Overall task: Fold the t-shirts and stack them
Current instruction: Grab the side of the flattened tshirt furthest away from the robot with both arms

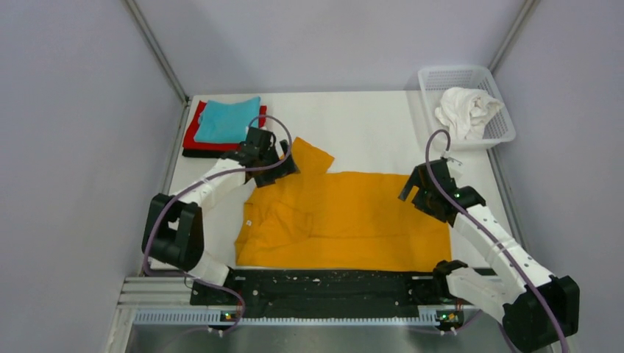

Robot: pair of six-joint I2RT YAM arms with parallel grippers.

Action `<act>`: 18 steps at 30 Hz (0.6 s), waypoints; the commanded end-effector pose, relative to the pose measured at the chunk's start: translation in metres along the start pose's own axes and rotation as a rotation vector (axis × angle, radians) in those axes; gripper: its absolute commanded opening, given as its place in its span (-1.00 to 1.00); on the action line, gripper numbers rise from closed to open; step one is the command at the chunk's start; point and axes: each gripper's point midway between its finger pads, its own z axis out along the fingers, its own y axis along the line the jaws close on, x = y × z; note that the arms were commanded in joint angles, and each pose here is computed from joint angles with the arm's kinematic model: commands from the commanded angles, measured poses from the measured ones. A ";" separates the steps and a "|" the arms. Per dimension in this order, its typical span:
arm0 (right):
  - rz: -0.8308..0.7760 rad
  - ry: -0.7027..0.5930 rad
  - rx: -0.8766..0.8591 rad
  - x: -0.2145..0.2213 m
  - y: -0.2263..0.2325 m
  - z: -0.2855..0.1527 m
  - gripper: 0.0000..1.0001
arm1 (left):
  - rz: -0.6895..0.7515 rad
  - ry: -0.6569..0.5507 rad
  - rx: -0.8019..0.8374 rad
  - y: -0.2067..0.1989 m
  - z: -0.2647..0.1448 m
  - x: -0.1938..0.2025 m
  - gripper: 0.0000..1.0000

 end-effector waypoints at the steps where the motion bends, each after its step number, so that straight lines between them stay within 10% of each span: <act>1: -0.013 -0.095 0.026 -0.037 0.003 0.002 0.97 | 0.126 -0.008 0.083 -0.035 -0.003 -0.032 0.97; 18: -0.071 -0.053 0.066 -0.050 -0.001 0.041 0.97 | 0.433 -0.096 -0.173 -0.062 0.111 -0.171 0.90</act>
